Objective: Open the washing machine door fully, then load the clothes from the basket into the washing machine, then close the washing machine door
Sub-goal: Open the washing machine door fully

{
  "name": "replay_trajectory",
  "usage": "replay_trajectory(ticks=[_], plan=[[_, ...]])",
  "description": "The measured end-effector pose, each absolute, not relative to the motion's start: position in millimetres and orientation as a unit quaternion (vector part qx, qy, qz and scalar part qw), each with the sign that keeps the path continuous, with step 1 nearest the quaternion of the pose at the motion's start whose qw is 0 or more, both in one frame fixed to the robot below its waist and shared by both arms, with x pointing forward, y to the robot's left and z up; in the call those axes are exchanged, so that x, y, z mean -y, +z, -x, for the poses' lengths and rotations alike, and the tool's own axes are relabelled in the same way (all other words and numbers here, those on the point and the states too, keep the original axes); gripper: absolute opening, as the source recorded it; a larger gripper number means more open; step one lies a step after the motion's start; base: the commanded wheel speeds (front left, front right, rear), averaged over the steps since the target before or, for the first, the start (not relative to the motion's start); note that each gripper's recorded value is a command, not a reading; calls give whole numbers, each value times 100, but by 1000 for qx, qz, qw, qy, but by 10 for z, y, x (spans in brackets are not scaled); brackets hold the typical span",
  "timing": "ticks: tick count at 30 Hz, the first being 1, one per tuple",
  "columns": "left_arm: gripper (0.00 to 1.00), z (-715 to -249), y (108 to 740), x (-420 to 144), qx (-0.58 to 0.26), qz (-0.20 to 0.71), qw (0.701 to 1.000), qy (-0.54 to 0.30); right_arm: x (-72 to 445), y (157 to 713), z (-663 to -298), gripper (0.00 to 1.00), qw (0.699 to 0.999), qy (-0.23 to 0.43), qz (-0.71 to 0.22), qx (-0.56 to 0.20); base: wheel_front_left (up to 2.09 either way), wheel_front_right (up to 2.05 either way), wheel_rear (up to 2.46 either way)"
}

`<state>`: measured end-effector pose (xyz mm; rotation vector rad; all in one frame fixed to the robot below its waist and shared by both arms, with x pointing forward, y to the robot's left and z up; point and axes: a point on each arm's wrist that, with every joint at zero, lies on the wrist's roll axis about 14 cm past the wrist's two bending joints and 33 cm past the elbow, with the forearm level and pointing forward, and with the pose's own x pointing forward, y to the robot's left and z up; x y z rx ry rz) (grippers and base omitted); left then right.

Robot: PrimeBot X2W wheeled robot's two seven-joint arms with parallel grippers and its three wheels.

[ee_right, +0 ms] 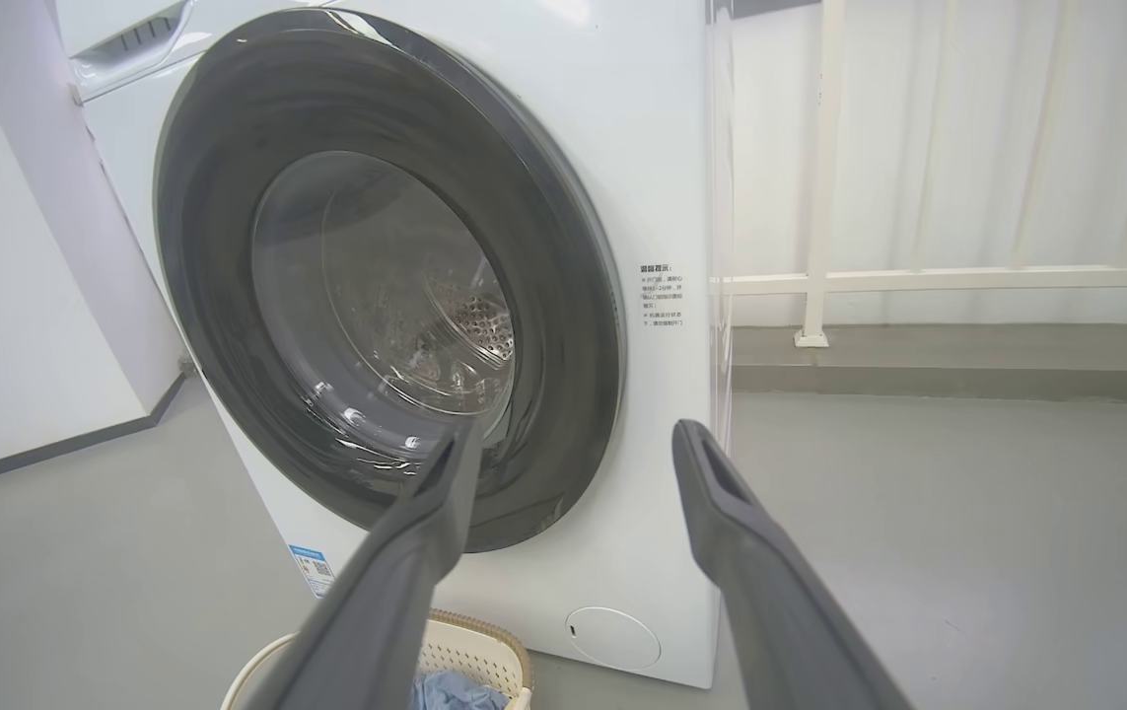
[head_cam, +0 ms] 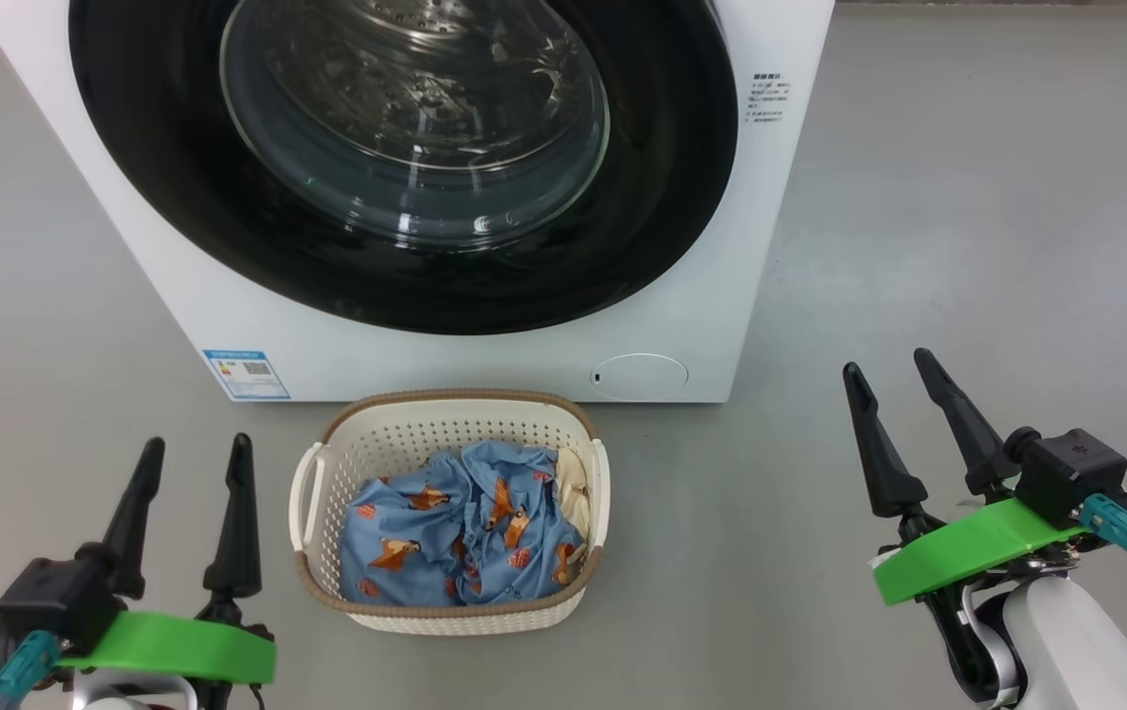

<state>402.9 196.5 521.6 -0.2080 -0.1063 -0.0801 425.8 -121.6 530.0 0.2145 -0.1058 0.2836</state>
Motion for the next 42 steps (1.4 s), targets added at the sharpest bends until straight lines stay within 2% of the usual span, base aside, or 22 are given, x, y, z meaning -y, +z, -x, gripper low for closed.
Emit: replay_trajectory(ticks=[15,27,28,29,30,31,32,33,42], plan=[[100,-4075,5000,-2022,21,95,995,-29,1247,5289,-4381,100,983,135,-110,53,0,0,0],[100,-4193,4869,-2044,4,90,996,-26,1388,5445,-4697,100,985,118,-98,81,0,0,0],[100,-4209,4874,-2047,5,90,996,-26,1399,5455,-4724,89,985,117,-97,82,0,0,0],[100,-4220,4876,-2052,5,89,996,-26,1407,5470,-4755,89,985,116,-96,85,0,0,0],[100,-4226,4868,-2059,4,90,996,-25,1421,5489,-4788,43,985,115,-96,88,0,0,0],[100,-4228,4855,-2068,2,89,996,-24,1442,5514,-4827,43,984,111,-102,92,0,0,0],[100,-4232,4843,-2079,1,89,996,-22,1471,5542,-4868,31,984,106,-107,96,0,0,0],[100,-4243,4842,-2088,1,89,996,-21,1497,5565,-4910,0,983,104,-111,100,0,0,0],[100,-4253,4735,-2205,-11,94,996,-5,1612,5706,-5309,0,974,92,-169,119,0,0,0]])
